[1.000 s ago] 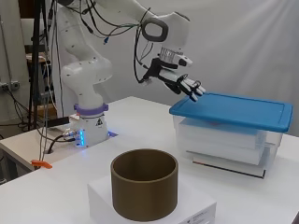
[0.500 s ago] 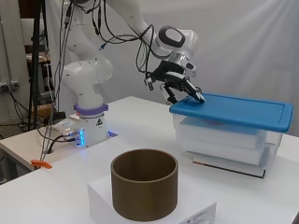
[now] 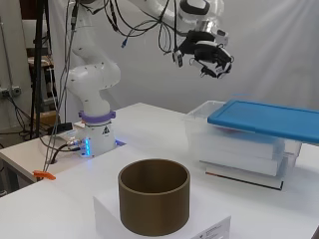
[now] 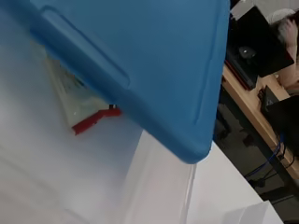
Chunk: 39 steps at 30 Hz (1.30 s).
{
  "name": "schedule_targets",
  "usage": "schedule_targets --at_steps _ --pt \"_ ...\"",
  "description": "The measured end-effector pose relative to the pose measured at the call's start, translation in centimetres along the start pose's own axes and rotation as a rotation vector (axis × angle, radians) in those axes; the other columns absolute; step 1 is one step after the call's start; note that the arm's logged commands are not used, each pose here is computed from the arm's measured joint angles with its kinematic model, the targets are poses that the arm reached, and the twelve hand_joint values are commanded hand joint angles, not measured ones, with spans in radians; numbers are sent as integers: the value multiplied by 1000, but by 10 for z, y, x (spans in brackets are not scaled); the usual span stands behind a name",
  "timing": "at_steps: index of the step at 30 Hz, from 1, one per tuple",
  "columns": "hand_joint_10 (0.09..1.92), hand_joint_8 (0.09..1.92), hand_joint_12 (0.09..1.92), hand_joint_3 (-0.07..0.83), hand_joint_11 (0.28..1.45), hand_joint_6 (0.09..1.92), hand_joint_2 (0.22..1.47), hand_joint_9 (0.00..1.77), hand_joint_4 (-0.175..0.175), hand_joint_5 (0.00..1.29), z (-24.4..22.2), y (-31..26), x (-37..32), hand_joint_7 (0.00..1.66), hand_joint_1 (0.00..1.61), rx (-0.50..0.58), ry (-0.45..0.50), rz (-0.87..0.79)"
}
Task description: Teleoperate dual arm-hand system to remove items from a box
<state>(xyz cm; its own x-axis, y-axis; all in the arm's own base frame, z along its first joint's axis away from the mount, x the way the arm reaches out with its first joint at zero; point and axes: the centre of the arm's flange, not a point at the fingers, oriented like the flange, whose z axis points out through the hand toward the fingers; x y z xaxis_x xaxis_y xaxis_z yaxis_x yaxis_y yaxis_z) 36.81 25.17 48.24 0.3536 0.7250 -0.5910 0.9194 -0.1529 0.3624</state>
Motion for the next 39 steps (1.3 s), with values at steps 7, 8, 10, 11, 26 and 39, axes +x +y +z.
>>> schedule_targets --at_steps 7,8,10,11,26,39 --pt "801 718 414 -2 642 160 1203 814 -3 594 0 33 -23 781 360 -38 172 -54" --pt "637 556 243 -2 690 87 1205 855 9 613 4 37 -25 823 314 17 228 -57" --pt "363 276 87 -1 736 87 1220 943 15 627 10 40 -32 904 278 178 344 -32" --pt "268 182 87 -1 749 87 1229 988 18 646 15 39 -35 944 280 272 397 -20" --pt "1785 1761 1681 11 773 1444 1307 1142 167 643 136 7 9 940 767 737 493 -87" --pt "1226 1216 1181 9 899 1229 1301 1261 140 884 86 87 -20 1128 302 596 514 -45"
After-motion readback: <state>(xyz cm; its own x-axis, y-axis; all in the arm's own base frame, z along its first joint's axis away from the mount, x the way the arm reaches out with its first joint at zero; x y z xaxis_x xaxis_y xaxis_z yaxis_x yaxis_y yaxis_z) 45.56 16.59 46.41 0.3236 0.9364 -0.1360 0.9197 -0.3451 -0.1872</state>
